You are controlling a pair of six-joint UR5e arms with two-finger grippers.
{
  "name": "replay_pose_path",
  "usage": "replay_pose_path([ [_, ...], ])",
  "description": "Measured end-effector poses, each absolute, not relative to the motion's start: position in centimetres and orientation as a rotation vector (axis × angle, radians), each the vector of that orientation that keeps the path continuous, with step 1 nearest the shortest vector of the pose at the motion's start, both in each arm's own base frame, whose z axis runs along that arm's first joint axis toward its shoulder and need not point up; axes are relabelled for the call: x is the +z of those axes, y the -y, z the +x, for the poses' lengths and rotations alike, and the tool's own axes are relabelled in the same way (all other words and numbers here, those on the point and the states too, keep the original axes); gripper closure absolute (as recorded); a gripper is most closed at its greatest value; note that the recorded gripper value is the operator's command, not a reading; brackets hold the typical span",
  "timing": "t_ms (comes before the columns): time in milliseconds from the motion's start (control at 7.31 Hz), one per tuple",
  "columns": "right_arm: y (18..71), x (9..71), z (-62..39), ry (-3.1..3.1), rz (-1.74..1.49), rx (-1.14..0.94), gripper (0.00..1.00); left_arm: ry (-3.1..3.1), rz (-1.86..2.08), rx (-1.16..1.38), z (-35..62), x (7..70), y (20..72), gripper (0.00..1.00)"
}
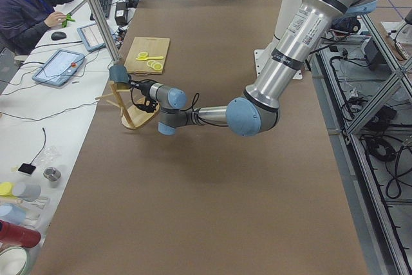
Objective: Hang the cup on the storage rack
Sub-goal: 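Hook the mug handle onto a stand peg with the left gripper, then open the left gripper and pull it back from the stand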
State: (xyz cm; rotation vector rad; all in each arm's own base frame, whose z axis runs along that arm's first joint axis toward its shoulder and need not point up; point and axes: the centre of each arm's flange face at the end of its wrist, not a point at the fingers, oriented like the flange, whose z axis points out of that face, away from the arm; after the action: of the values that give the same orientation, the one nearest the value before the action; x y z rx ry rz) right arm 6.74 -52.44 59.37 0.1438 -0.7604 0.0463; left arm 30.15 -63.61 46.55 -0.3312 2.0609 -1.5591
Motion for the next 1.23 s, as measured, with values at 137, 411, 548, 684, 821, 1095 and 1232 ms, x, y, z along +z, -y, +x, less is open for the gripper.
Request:
replay_pose_path([
  [137, 52.44, 59.28, 6.74, 0.76, 0.146, 0.046, 0.0, -2.061, -0.331, -1.56, 30.15, 46.56, 63.61, 0.76],
  [411, 52.44, 59.13, 6.74, 0.761, 0.147, 0.046, 0.0, -2.061, -0.33, -1.561, 30.13, 46.59, 63.62, 0.01],
  [548, 52.44, 59.11, 6.74, 0.761, 0.148, 0.045, 0.0, -2.06, -0.329, -1.561, 30.16, 46.64, 63.59, 0.01],
  [684, 52.44, 59.1, 6.74, 0.761, 0.148, 0.045, 0.0, -2.059, -0.329, -1.561, 30.19, 46.65, 63.57, 0.01],
  [821, 52.44, 59.1, 6.74, 0.761, 0.148, 0.046, 0.0, -2.059, -0.329, -1.56, 30.19, 46.65, 63.58, 0.01],
  [1095, 52.45, 59.05, 6.74, 0.762, 0.146, 0.052, 0.0, -2.063, -0.331, -1.556, 30.1, 46.6, 63.53, 0.01],
  [1232, 52.46, 59.01, 6.73, 0.763, 0.146, 0.054, 0.0, -2.076, -0.334, -1.545, 29.92, 46.61, 63.29, 0.01],
])
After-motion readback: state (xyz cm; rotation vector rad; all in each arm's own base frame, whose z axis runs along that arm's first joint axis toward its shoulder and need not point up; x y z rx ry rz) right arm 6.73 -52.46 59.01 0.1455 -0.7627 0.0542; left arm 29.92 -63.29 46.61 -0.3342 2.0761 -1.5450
